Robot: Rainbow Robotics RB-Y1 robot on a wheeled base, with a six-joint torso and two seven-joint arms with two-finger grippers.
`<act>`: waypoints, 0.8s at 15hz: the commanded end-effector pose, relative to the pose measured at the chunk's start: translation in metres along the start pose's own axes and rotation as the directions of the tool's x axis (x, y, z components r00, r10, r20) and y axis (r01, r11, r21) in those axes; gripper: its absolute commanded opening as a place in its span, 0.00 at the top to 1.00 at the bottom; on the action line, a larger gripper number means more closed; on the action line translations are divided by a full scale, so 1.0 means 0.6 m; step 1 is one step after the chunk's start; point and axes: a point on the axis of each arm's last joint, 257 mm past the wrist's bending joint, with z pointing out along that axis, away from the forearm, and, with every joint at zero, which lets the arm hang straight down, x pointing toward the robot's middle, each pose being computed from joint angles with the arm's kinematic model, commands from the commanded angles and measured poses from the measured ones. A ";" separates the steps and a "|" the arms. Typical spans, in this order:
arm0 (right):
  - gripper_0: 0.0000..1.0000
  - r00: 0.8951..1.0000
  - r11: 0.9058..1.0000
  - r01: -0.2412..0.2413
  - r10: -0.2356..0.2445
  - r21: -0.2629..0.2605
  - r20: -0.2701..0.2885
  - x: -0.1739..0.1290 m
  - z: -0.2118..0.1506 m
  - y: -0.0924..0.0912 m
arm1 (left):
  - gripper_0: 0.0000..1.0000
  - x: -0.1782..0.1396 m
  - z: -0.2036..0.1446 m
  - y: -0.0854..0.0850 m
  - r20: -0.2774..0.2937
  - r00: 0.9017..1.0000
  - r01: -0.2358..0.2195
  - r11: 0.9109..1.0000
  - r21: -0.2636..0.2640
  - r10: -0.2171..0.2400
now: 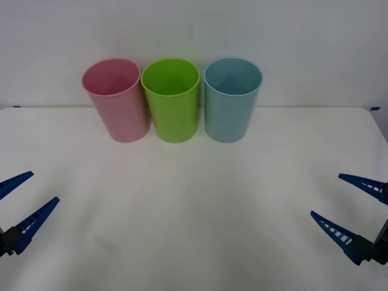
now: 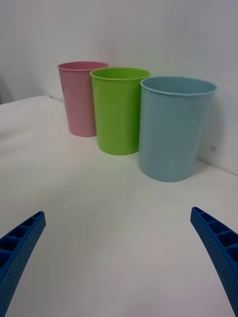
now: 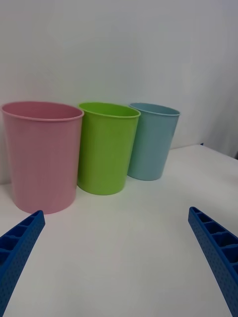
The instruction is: Grasp the object on the table and drop it into the matching bin: aluminum can to the light blue bin, PET bottle to the pink bin.
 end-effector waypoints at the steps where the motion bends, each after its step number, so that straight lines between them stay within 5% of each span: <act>1: 0.00 0.999 1.000 -0.017 0.018 0.019 -0.027 0.018 -0.031 0.004 | 0.00 0.000 0.000 0.000 0.000 1.000 0.000 1.000 0.000 0.000; 12: 0.00 0.991 0.994 -0.070 0.079 0.086 -0.107 0.068 -0.096 0.015 | 0.00 0.000 0.000 0.000 0.000 1.000 0.000 1.000 0.000 0.000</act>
